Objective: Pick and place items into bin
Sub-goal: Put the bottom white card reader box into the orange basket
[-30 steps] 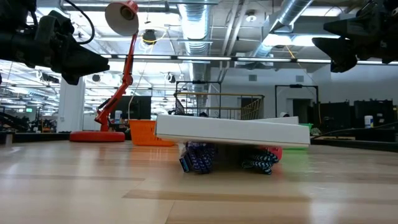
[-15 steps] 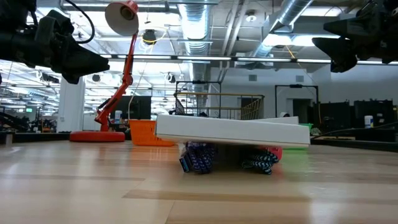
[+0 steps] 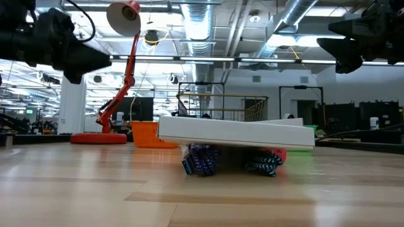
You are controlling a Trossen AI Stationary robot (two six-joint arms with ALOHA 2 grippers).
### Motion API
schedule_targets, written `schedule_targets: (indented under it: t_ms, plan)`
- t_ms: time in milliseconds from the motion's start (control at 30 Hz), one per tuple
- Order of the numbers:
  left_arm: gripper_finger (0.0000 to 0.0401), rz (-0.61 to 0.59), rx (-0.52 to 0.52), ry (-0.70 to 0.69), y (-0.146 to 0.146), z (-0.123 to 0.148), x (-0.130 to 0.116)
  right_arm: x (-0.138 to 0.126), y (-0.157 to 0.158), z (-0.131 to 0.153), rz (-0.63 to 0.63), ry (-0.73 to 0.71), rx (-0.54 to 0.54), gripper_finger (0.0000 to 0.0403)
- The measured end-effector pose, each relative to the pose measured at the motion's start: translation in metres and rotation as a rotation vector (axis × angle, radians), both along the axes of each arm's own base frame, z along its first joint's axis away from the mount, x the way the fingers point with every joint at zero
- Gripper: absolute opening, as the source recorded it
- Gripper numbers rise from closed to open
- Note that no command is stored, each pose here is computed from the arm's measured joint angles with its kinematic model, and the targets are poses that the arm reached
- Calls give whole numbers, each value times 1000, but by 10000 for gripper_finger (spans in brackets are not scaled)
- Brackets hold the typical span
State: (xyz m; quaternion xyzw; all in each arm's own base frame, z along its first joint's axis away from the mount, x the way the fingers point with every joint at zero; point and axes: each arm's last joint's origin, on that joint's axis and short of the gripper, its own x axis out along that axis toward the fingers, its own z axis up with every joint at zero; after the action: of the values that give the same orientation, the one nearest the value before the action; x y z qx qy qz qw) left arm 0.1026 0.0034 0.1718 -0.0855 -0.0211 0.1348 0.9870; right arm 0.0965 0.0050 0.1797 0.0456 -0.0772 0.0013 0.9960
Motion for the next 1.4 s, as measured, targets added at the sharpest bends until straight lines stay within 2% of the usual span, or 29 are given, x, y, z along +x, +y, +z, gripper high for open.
schedule_targets:
  t_ms: [100,267,400,533,700,867,1100,1400]
  plan:
    - [117,-132,-72,-91,-4,7,0,0,0,0,0,0,0,198]
    - [117,-393,-119,-212,-13,19,-1,0,0,0,0,0,0,198]
    - [117,-496,-134,-218,-23,21,0,0,0,0,0,0,0,198]
    - [117,-528,-151,-190,-33,19,5,0,0,0,0,0,0,198]
    - [117,-547,-122,-129,-46,13,14,0,0,0,0,0,0,198]
    - [117,-508,-92,-39,-54,2,23,0,0,0,0,0,0,198]
    - [117,-490,-86,-4,-62,-5,32,0,0,0,0,0,0,198]
    - [117,-487,-150,130,-82,-15,51,0,0,0,0,0,0,198]
